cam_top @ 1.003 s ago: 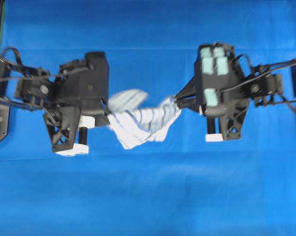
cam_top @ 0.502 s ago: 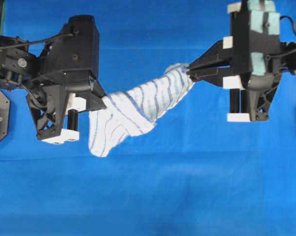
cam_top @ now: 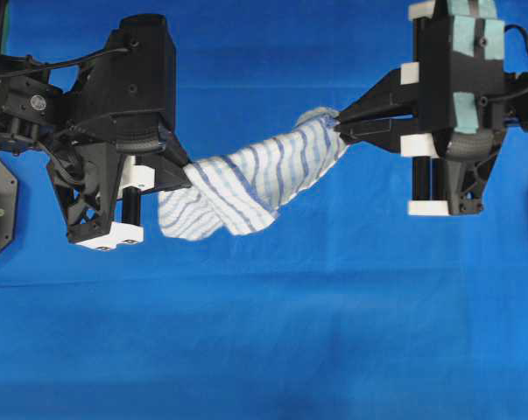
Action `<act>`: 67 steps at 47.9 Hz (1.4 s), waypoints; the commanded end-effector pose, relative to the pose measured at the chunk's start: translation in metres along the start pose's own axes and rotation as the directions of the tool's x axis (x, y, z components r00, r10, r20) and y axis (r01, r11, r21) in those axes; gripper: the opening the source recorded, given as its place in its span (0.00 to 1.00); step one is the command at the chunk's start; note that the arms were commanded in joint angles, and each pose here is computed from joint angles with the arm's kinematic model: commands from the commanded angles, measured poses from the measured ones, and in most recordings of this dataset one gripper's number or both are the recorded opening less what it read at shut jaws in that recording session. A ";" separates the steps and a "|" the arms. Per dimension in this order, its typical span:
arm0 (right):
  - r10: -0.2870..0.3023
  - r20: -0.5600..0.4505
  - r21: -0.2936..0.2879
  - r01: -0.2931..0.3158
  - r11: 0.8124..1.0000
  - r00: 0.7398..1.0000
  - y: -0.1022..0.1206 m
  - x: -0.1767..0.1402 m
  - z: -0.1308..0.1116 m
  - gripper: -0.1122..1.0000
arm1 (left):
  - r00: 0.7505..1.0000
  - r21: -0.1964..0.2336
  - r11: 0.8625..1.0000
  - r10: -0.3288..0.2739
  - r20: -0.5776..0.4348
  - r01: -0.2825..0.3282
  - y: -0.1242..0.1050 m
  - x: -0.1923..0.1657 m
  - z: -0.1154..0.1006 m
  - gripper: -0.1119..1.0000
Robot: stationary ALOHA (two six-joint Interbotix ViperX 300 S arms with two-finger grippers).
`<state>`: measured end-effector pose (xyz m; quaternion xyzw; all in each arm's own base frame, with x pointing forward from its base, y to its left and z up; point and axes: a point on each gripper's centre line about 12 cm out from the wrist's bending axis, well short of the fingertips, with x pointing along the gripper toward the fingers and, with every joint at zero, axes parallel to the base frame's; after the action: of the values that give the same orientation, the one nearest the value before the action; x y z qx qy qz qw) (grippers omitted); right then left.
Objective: Lift the towel with both arms.
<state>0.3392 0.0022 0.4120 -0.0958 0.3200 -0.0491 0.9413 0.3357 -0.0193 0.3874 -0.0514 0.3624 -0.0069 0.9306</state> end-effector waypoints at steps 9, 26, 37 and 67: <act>-0.002 0.041 0.019 0.002 1.000 0.999 -0.004 -0.011 0.009 0.14 | 0.996 0.003 1.000 -0.007 0.086 0.007 0.000 -0.015 0.011 0.18; -0.002 0.031 0.023 0.001 1.000 1.000 -0.003 -0.009 0.008 0.65 | 0.995 -0.002 1.000 -0.010 0.102 0.010 0.000 -0.022 0.004 0.86; 0.001 0.018 0.023 -0.001 1.000 1.000 -0.001 -0.005 0.004 0.73 | 0.994 0.007 1.000 -0.028 0.104 0.027 -0.006 -0.017 -0.002 0.85; 0.168 -0.198 0.033 -0.165 0.986 0.966 0.075 0.086 -0.082 0.73 | 0.994 0.051 0.994 -0.098 0.040 0.096 -0.030 0.095 -0.092 0.85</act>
<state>0.3586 0.0422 0.2833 -0.0589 0.4315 0.0074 0.9002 0.3388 -0.0556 0.2609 -0.0453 0.3596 -0.0512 0.9306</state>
